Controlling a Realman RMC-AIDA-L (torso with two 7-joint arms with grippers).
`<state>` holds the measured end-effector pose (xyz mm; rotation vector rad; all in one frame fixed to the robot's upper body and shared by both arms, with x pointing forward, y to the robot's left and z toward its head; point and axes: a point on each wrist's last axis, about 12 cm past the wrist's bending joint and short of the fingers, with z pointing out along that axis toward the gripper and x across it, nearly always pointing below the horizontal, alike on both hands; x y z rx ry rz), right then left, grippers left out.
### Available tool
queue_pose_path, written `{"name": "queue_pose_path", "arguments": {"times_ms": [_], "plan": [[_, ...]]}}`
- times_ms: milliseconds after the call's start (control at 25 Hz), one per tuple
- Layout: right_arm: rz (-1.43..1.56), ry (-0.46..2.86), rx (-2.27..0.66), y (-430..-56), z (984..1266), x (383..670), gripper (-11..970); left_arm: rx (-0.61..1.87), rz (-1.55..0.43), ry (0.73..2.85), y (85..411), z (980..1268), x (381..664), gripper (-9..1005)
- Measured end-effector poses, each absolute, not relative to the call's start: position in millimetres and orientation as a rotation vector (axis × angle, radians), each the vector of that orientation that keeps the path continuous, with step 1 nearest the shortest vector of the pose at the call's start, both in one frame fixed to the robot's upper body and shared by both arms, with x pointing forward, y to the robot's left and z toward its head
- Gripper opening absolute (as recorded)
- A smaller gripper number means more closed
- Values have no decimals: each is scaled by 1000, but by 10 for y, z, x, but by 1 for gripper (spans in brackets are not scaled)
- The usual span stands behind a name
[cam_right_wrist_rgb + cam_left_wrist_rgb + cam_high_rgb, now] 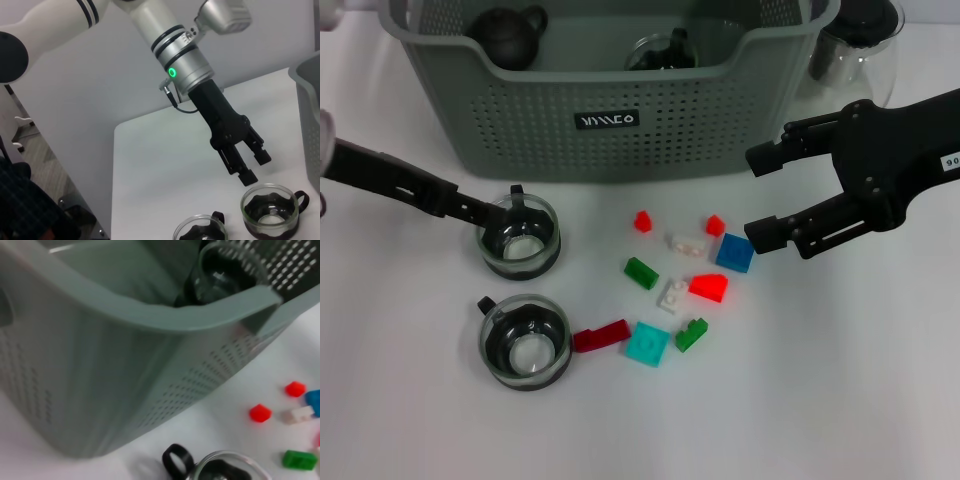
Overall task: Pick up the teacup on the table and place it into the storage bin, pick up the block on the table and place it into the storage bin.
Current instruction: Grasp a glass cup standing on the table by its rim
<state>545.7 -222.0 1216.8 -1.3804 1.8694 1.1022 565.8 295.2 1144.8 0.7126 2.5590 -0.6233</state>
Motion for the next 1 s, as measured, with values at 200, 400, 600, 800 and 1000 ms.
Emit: {"name": "queue_pose_path", "arguments": {"times_ms": [200,400,600,800,1000], "plan": [[1098,1866,-1385,-2220,12177,5473,946,712,-531,2627,2798,11402,5722,843],[1088,1889,-1393,-2211,12154,5500,946,722,-454,2641,2705,11358,5771,810],[1090,1894,-1406,-2175,12134,5523,947,728,-398,2661,2636,11297,5798,777],[1089,1889,-1414,-2154,12121,5530,947,752,-370,2690,2531,11178,5805,780],[1089,1894,-1414,-2165,12116,5535,947,768,-350,2696,2461,11123,5814,743]]}}
